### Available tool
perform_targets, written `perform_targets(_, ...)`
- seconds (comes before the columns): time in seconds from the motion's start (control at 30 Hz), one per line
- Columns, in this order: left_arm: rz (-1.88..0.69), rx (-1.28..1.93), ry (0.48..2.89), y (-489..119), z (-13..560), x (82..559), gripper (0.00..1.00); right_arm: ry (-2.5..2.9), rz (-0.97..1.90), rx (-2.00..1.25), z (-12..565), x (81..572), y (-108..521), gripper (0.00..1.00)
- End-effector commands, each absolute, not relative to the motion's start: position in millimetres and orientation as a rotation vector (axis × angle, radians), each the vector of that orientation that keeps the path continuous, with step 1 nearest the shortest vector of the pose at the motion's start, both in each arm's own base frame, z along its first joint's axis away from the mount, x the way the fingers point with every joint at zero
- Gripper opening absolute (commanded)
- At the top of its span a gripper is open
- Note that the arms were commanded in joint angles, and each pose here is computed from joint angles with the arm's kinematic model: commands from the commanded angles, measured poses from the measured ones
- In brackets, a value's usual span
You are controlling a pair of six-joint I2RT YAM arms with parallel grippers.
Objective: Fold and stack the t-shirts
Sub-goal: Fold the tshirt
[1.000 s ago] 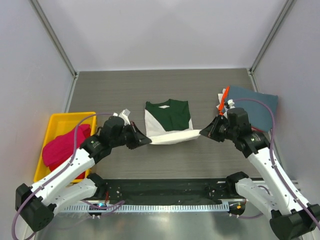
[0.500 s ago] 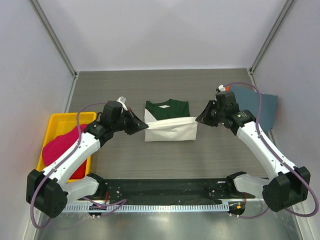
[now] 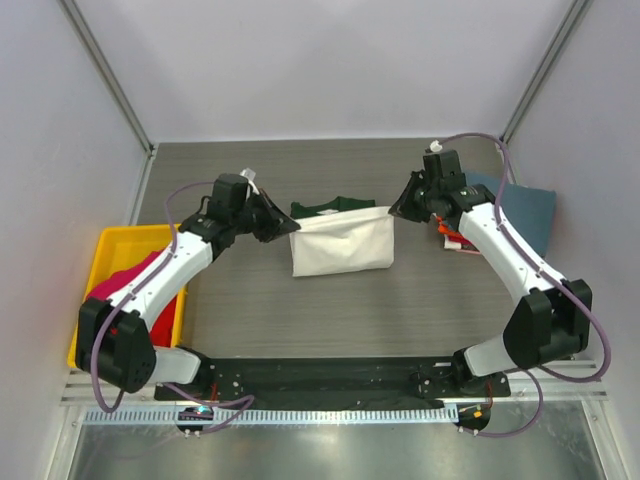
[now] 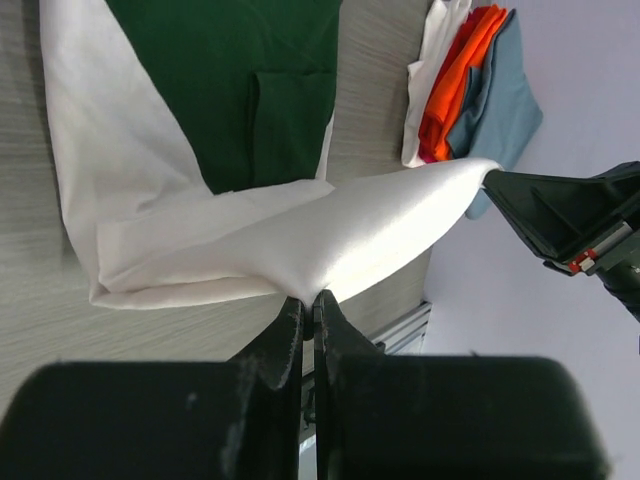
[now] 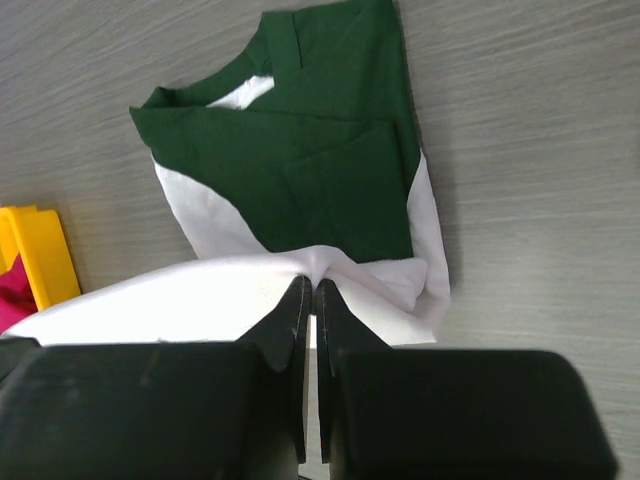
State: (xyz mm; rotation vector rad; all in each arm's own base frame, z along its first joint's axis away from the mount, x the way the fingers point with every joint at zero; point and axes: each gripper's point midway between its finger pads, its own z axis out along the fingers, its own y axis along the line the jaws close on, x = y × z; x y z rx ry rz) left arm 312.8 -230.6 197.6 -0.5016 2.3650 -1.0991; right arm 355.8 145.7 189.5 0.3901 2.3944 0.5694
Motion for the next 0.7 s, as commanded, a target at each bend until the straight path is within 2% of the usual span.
perform_targets(0.0, -1.148, -0.434, 2.282, -232.9, 223.3, 335.3, 0.0, 2.294, 0.564, 0.361, 214.8, 390.5, 140.9, 0.01)
perform_targets(0.27, -1.151, -0.458, 2.264, -227.5, 223.0, 378.7, 0.0, 2.314, 0.568, 0.364, 202.6, 432.1, 139.1, 0.01)
perform_targets(0.67, -1.16, -0.538, 2.302, -232.9, 184.6, 460.7, 0.0, 2.336, 0.649, 0.411, 165.4, 501.8, 132.5, 0.01)
